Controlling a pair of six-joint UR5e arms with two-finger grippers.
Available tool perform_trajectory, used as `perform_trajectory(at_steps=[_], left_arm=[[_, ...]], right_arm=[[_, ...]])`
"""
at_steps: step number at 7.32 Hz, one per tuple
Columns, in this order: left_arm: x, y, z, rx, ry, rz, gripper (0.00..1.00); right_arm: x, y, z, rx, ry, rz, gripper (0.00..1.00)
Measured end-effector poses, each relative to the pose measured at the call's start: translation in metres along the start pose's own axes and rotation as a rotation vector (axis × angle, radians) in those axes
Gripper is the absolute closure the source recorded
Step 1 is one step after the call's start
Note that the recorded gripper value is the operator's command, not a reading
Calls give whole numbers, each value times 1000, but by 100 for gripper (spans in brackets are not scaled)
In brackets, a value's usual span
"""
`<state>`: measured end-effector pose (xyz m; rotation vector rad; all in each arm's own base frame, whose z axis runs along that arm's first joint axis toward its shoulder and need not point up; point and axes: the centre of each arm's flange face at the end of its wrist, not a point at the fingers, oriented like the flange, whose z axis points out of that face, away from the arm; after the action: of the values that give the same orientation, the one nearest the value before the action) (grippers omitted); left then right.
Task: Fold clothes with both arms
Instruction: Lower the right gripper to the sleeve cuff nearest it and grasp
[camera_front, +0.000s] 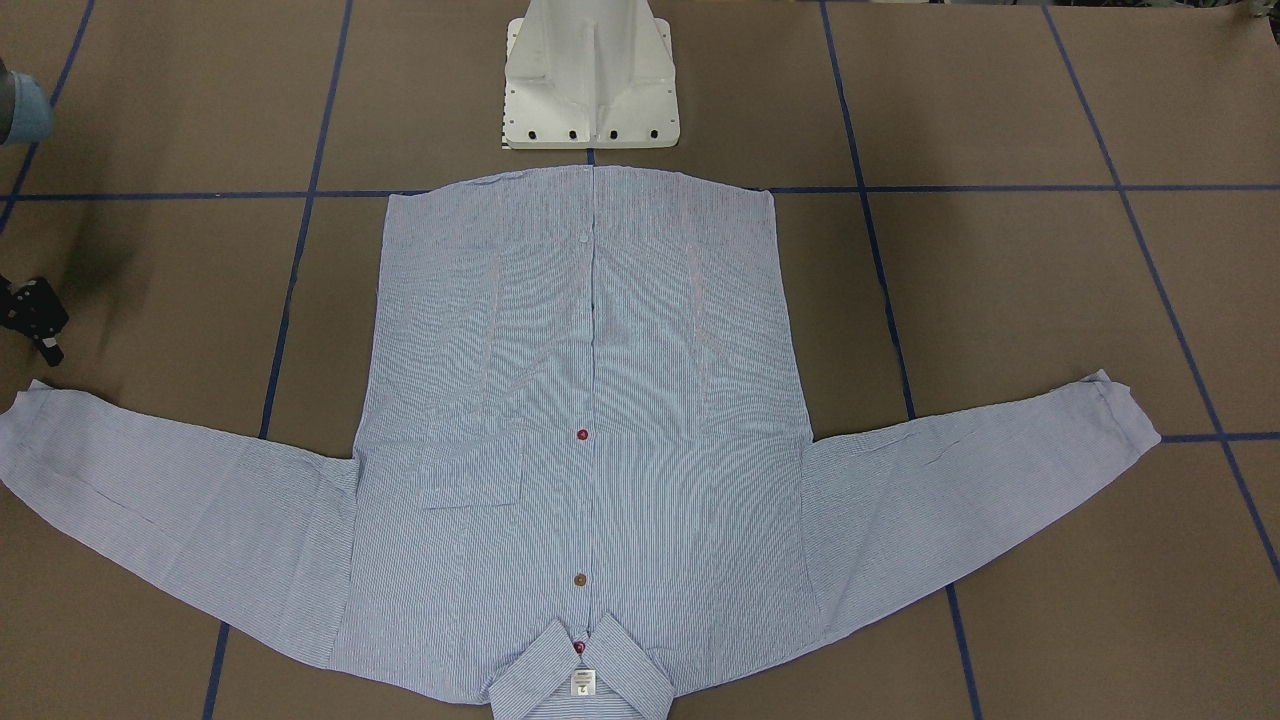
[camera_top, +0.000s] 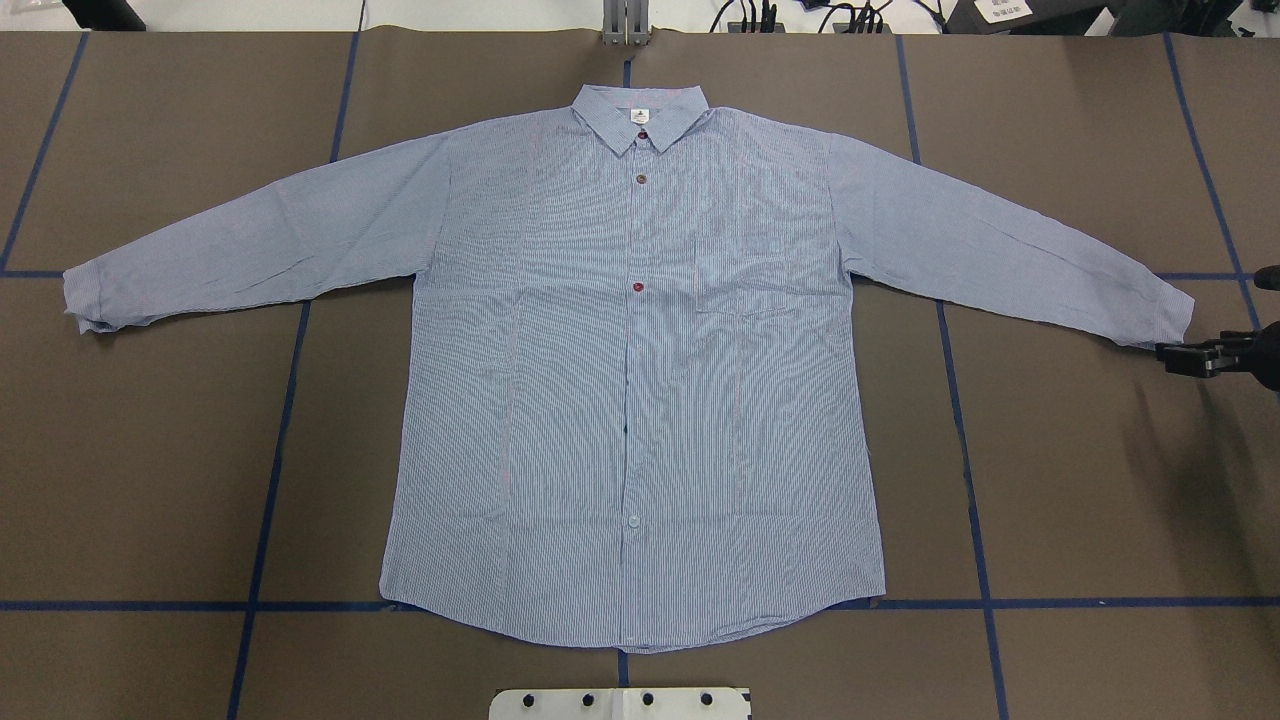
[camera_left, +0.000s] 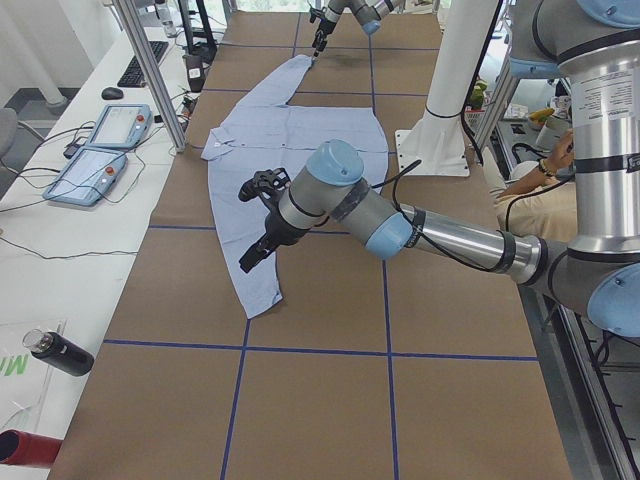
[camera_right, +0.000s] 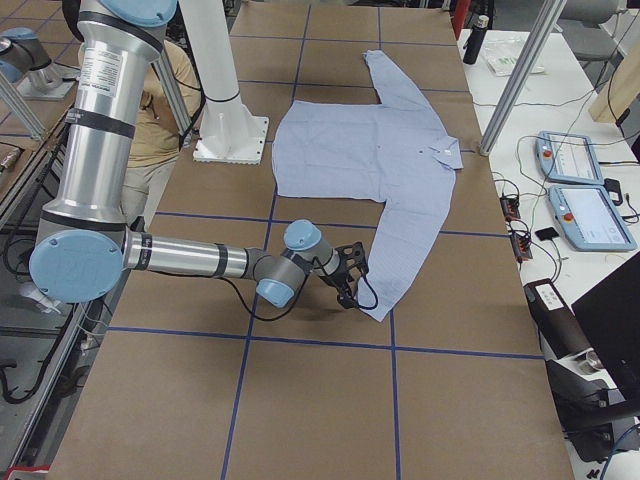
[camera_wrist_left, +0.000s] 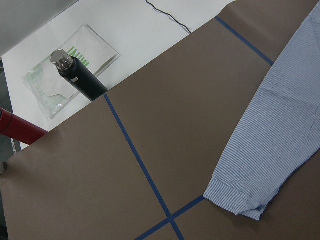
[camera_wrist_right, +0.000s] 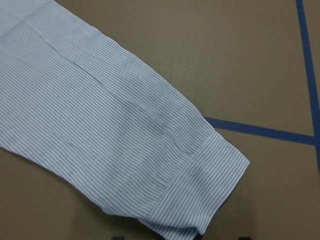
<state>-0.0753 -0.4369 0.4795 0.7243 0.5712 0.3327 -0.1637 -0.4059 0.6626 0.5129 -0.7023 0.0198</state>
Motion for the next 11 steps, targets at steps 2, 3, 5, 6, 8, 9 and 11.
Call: perform_trajectory(at_steps=[2, 3, 5, 6, 8, 9, 11], left_arm=[[0, 0, 0, -1, 0, -1, 0], [0, 0, 1, -1, 1, -1, 0], [0, 1, 1, -2, 1, -1, 0], [0, 1, 1, -2, 1, -1, 0], [0, 1, 1, -3, 1, -1, 0], [0, 1, 1, -2, 1, -1, 0], [0, 1, 1, -2, 1, -1, 0]], right_arm=[[2, 5, 8, -9, 12, -18, 34], [1, 2, 14, -10, 14, -21, 34], [-2, -6, 32, -11, 19, -24, 38], [-2, -8, 35, -9, 23, -27, 47], [-1, -8, 36, -8, 25, -27, 100], [-2, -9, 35, -8, 21, -27, 100], [-5, -11, 30, -5, 9, -27, 100]])
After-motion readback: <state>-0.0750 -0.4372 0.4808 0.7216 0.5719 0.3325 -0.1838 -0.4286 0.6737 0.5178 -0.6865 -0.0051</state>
